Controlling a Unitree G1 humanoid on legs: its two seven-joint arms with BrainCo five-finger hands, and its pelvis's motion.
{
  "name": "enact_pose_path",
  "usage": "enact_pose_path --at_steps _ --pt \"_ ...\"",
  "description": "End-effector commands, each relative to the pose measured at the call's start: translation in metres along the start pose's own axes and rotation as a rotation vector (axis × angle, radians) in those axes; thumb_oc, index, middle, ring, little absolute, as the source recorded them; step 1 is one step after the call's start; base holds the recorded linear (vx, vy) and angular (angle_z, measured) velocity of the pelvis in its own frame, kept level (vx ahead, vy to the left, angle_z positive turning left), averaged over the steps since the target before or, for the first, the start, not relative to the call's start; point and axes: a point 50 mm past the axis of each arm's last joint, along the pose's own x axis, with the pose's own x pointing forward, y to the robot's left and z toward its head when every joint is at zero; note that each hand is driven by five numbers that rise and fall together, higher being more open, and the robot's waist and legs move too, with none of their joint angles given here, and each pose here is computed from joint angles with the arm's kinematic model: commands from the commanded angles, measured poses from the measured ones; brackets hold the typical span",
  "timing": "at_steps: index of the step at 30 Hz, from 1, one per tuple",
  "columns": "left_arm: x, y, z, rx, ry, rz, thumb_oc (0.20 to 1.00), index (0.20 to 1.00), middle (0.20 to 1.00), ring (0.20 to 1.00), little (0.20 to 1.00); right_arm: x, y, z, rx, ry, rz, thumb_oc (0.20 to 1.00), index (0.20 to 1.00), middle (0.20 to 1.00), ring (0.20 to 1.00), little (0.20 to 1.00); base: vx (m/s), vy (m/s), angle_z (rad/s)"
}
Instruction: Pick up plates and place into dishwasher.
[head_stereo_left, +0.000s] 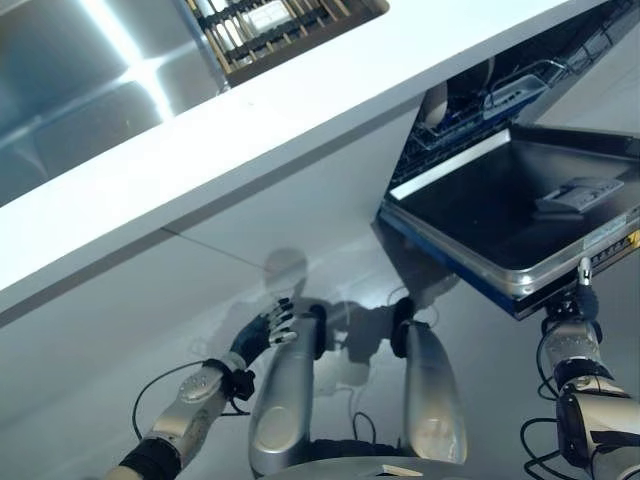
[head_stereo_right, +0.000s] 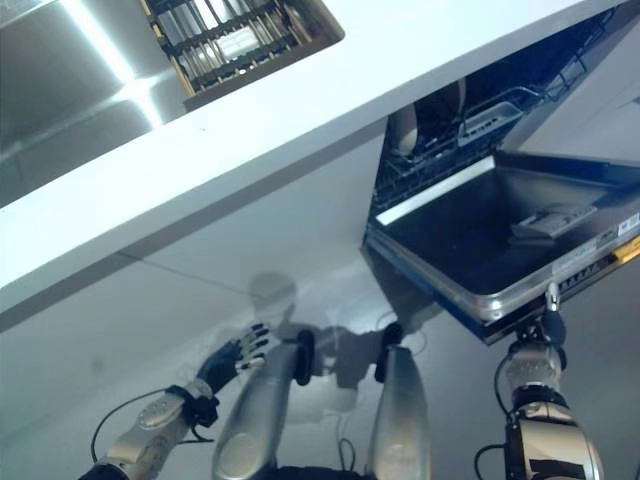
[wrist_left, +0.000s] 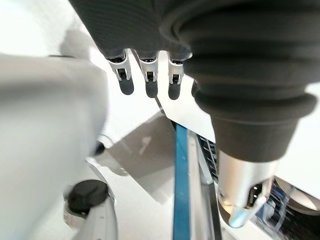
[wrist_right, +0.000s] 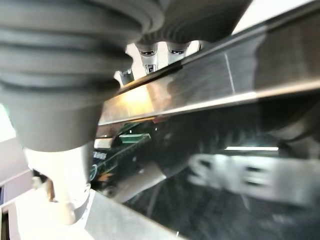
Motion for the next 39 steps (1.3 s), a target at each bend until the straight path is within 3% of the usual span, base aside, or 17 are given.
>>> enact_pose_path --at_steps 1,8,39 --pt "-0.010 0.002 0.011 0.023 -0.073 -0.019 1.000 1.000 1.000 1.000 1.000 0.000 0.117 0.042 0.008 -0.142 0.414 1.000 1.000 1.000 1.000 1.000 0.04 -0.056 0.12" --pt "-0.010 0.002 0.016 0.039 -0.086 -0.035 1.000 1.000 1.000 1.000 1.000 -0.002 0.138 0.047 -0.078 -0.154 0.454 1.000 1.000 1.000 1.000 1.000 0.03 -0.032 0.07" --pt "-0.040 0.009 -0.023 -0.002 0.056 -0.025 1.000 1.000 1.000 1.000 1.000 -0.003 0.159 0.044 -0.114 -0.080 0.451 1.000 1.000 1.000 1.000 1.000 0.08 0.005 0.12"
